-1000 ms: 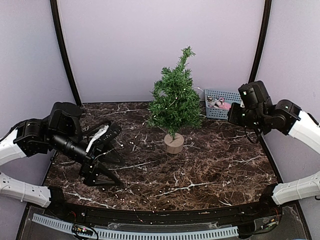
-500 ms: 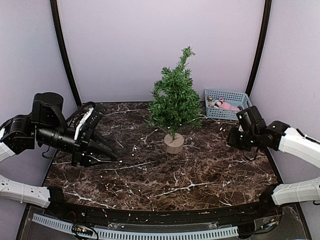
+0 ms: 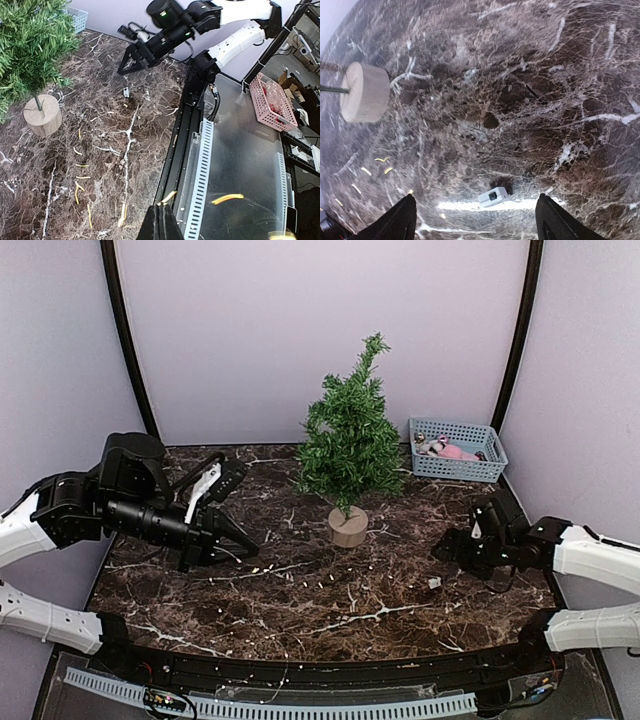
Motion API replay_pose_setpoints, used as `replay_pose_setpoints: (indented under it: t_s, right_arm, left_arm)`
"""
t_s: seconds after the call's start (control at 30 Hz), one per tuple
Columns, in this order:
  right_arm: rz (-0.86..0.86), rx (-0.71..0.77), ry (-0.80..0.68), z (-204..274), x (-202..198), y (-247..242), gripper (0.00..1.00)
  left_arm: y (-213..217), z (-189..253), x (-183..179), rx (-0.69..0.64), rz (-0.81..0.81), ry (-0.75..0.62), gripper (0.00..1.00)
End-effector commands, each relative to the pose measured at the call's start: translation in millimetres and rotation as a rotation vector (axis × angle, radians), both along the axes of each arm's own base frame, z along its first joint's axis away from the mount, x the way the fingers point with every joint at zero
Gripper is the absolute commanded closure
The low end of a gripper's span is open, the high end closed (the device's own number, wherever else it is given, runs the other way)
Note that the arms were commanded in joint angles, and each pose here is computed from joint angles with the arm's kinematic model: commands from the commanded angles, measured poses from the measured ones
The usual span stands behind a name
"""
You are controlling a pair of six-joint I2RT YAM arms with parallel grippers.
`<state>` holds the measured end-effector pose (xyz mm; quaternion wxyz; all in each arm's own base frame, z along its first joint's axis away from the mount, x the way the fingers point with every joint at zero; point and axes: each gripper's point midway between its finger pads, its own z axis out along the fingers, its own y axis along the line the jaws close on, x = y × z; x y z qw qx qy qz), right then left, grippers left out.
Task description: Decorate the small christmas tree
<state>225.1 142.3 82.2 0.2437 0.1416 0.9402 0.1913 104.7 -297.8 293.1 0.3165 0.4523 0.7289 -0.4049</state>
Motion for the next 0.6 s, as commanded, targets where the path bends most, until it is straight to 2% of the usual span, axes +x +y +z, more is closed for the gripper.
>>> replay_pose_setpoints:
  t_s: [0.0,0.1,0.27,0.43,0.57]
  right_arm:
    - [-0.007,0.016,-0.166,53,9,-6,0.07]
    - [0.081,0.103,-0.285,90,9,8,0.06]
    - [0.552,0.38,-0.553,177,-31,95,0.08]
    - [0.801,0.348,-0.616,209,-67,177,0.1]
    - [0.938,0.454,-0.699,242,-104,236,0.11]
  left_arm:
    - [-1,3,13,0.0,0.059,-0.033,1.0]
    - [-2,-1,18,0.017,0.08,-0.032,1.0]
    - [-8,-6,18,0.041,0.063,-0.012,1.0]
    - [-12,-7,26,0.078,0.088,0.006,1.0]
    - [-14,-8,28,0.082,0.104,0.02,1.0]
